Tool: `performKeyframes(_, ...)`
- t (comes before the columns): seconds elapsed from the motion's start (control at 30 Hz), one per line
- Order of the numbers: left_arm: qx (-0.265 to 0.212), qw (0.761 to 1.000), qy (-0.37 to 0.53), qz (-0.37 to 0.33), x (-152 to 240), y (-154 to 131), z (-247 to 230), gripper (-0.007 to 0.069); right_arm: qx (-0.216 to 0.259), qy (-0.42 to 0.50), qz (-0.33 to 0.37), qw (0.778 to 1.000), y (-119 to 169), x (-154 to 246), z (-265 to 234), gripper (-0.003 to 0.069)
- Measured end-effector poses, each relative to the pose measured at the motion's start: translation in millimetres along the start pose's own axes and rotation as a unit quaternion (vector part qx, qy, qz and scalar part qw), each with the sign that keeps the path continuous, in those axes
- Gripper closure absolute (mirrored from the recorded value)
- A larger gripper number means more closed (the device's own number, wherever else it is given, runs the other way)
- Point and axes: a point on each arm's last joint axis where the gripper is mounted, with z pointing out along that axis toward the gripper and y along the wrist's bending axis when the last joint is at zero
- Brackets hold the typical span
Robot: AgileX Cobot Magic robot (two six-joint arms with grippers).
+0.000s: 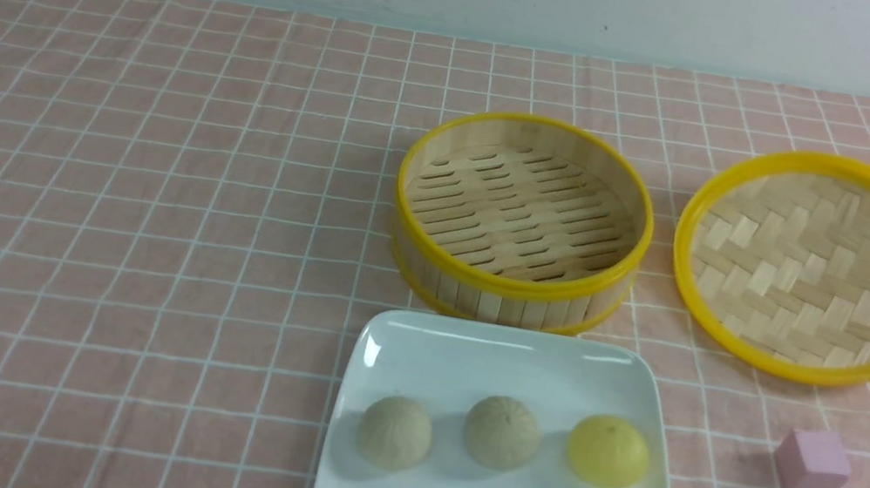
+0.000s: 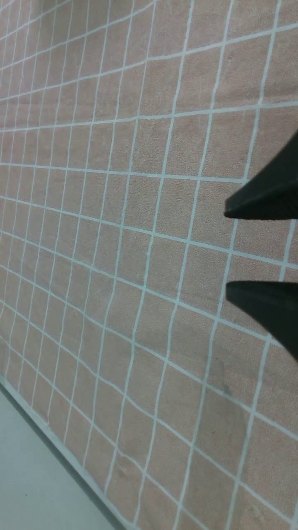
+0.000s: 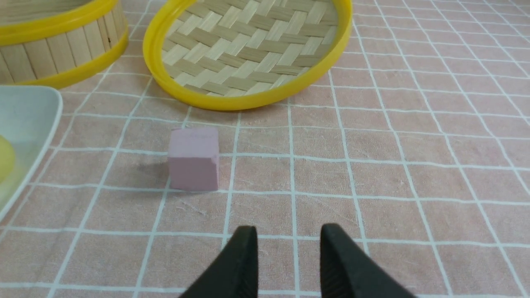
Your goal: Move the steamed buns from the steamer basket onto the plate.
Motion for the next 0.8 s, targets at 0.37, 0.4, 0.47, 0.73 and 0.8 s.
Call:
performKeyframes(0.37, 0.0, 1.0, 0.0, 0.0, 0.0, 0.0, 0.0, 0.0382, 0.006, -0.001, 0.0, 1.0, -1.1, -0.1, 0.0, 0.0419)
performKeyframes(0.4, 0.0, 1.0, 0.0, 0.0, 0.0, 0.0, 0.0, 0.0382, 0.006, -0.001, -0.002, 1.0, -1.1, -0.1, 0.0, 0.0419)
performKeyframes(0.47, 0.0, 1.0, 0.0, 0.0, 0.0, 0.0, 0.0, 0.0382, 0.006, -0.001, -0.004, 1.0, -1.0, -0.1, 0.0, 0.0419)
performKeyframes(0.73, 0.0, 1.0, 0.0, 0.0, 0.0, 0.0, 0.0, 0.0382, -0.001, 0.0, -0.016, 1.0, 0.2, -0.1, 0.0, 0.0419)
performKeyframes(0.8, 0.0, 1.0, 0.0, 0.0, 0.0, 0.0, 0.0, 0.0382, -0.001, 0.0, -0.016, 1.0, 0.2, 0.0, 0.0, 0.0419)
